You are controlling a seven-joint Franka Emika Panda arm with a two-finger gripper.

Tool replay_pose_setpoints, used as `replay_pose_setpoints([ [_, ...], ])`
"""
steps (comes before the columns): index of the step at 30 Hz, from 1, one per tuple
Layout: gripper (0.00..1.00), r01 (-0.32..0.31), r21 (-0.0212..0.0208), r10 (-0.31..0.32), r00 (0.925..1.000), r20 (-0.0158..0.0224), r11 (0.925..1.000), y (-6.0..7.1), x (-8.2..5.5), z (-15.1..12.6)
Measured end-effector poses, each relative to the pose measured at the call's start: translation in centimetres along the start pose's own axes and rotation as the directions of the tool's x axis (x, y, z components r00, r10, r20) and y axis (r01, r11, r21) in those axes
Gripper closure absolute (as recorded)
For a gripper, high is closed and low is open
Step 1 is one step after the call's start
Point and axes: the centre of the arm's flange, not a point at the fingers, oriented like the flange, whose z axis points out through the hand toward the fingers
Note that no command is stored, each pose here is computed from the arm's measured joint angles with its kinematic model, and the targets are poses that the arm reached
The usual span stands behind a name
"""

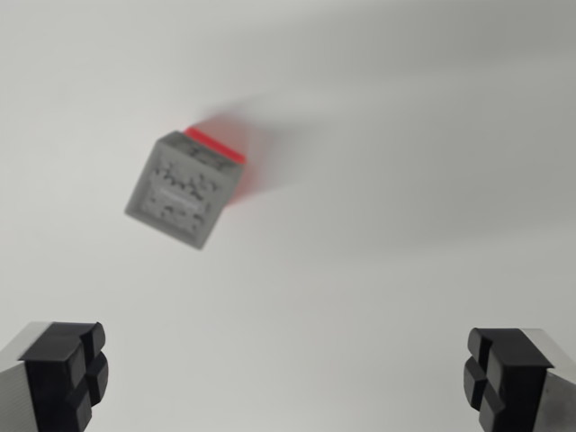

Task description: Destack cube

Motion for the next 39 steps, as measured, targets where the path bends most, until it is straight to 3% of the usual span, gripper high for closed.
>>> replay_pose_setpoints([
  [6, 0.00, -0.094, 0.0008, 0.094, 0.9955, 0.0034, 0.9955, -0.8, -1.2, 1.6],
  [13, 0.00, -0.205, 0.0010, 0.205, 0.9787, 0.0071, 0.9787, -1.7, -2.7, 3.5],
  [18, 0.00, -0.288, 0.0011, 0.288, 0.9575, 0.0104, 0.9576, -2.4, -3.8, 4.9],
  [25, 0.00, -0.418, 0.0010, 0.418, 0.9081, 0.0160, 0.9082, -3.5, -5.6, 7.3],
  [27, 0.00, -0.433, 0.0007, 0.433, 0.9013, 0.0164, 0.9014, -3.7, -5.9, 7.8],
  [31, 0.00, -0.442, 0.0022, 0.441, 0.8971, 0.0166, 0.8972, -3.8, -6.1, 9.4],
  [37, 0.00, -0.444, -0.0009, 0.444, 0.8958, 0.0162, 0.8959, -3.8, -6.0, 12.0],
  [39, 0.00, -0.445, 0.0000, 0.445, 0.8956, 0.0160, 0.8957, -3.8, -6.0, 12.9],
])
